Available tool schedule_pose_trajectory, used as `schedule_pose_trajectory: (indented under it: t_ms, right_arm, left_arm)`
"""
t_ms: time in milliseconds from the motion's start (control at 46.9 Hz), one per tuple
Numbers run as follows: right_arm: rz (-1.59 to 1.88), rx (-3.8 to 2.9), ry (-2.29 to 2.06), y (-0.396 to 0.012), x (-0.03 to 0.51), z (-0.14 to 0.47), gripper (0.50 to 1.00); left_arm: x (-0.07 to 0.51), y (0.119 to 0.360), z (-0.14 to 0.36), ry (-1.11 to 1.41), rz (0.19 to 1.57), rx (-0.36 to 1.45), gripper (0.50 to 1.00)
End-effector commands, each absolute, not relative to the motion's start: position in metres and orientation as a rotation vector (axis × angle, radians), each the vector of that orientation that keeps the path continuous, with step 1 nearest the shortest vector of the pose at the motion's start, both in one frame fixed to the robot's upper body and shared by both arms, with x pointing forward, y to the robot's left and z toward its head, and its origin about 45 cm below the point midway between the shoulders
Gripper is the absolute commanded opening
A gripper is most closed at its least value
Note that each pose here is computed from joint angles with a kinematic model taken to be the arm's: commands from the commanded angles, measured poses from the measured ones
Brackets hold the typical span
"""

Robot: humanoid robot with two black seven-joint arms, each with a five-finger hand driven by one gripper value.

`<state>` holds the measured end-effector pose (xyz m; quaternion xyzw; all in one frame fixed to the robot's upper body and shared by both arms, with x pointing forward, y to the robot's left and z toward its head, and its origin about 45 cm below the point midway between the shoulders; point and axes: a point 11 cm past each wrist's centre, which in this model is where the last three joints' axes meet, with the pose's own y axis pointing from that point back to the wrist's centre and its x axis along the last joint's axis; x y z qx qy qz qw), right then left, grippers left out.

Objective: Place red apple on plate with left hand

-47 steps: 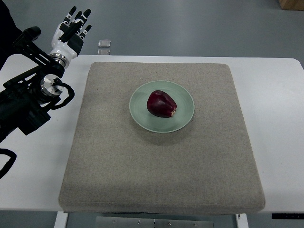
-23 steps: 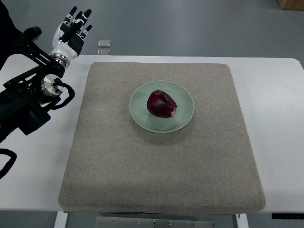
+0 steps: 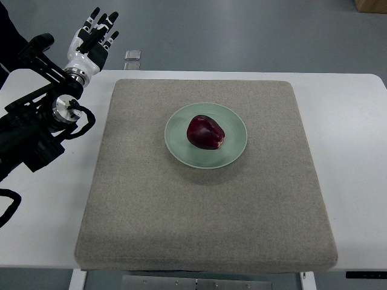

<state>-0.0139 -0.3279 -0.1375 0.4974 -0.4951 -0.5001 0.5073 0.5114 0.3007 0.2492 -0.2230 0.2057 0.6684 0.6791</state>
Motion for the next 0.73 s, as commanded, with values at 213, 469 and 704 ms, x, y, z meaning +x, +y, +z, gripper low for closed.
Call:
schedule_pose_trajectory:
  t_ms: [213, 469, 704]
  right_arm:
    - [-1.212, 1.202, -1.192, -0.3272, -0.0144, -0.1375, 0.93]
    - [-1.213, 1.198, -1.191, -0.327, -0.0162, -0.1376, 0.93]
    - [-1.212, 1.187, -1.18, -0.3276, -0.02, -0.1376, 0.928]
  left_arm:
    - [0.5113, 0.3017, 0.249, 0.461, 1.503, -0.501, 0.996]
    - [0.5113, 0.3017, 0.249, 0.461, 1.503, -0.501, 0.996]
    - [0.5116, 0.3024, 0.2501, 0.459, 1.504, -0.502, 0.996]
